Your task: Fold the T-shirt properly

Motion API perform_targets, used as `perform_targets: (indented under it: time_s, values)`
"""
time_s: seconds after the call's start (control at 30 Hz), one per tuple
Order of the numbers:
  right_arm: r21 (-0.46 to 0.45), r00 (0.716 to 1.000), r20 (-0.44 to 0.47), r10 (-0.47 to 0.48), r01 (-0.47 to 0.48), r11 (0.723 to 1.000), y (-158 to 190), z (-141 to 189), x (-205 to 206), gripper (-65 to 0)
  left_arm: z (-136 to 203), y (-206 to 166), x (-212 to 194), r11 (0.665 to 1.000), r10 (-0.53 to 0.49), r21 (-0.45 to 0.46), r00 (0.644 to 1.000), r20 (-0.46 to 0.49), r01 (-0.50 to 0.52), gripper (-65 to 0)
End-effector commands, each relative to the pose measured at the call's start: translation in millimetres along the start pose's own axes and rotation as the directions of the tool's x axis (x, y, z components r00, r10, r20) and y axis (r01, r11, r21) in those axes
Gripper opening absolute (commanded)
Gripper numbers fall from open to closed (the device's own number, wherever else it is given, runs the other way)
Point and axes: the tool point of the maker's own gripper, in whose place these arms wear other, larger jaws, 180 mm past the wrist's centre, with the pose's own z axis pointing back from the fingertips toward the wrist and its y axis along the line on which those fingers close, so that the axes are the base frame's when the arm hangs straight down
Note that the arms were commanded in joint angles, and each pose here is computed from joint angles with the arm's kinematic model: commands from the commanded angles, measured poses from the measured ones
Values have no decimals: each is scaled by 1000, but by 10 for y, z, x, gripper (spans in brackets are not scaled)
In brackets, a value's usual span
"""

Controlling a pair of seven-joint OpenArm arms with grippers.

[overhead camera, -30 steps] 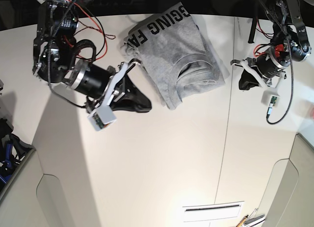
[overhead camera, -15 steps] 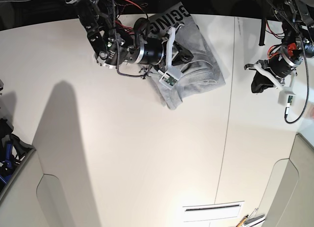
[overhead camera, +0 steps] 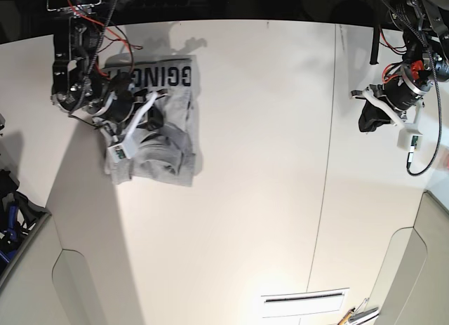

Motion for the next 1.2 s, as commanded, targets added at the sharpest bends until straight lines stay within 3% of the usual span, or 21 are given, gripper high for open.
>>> perform_targets:
  time_s: [0.0,0.2,0.37,0.5,0.6,0.73,0.8,0.87,0.93,1.07,1.17]
  values:
    - [-53,999,-36,12,-14,998,-210,103,-46,-650,32,-22,138,1000,-12,-14,999,43,12,-650]
    - [-195,998,-57,11,-22,980,-879,510,-66,-650,33,-45,150,1000,-3,-26,999,50,4,-650]
    - [-246,995,-83,63,-82,966,-1149,730,-38,-650,33,-44,150,1000,-2,-26,999,50,4,-650]
    - [-202,998,-24,66,-70,977,-1124,821,145,-650,33,-47,169,1000,-3,-28,998,55,5,-650]
    - [-203,990,57,127,-113,973,-1053,961,489,-650,64,-71,258,999,-16,-46,997,73,20,-650]
    - [-224,937,204,284,-237,945,-699,1270,1059,-650,279,-135,461,993,-114,-30,989,99,118,-650]
    - [-248,908,222,355,-299,921,-533,1388,1139,-650,481,-204,564,983,-181,-3,974,138,184,-650]
    - [-245,900,213,381,-328,912,-409,1420,1054,-650,707,-245,587,971,-237,38,959,152,234,-650]
    - [-218,909,175,378,-338,915,-292,1397,847,-650,930,-225,519,959,-278,88,952,128,268,-650]
    - [-149,934,20,356,-349,925,-96,1380,194,-650,1271,-33,76,958,-250,132,968,-36,253,-650]
    - [-84,936,-119,331,-341,936,65,1435,-362,-650,1515,64,-323,966,-194,133,964,-184,220,-650]
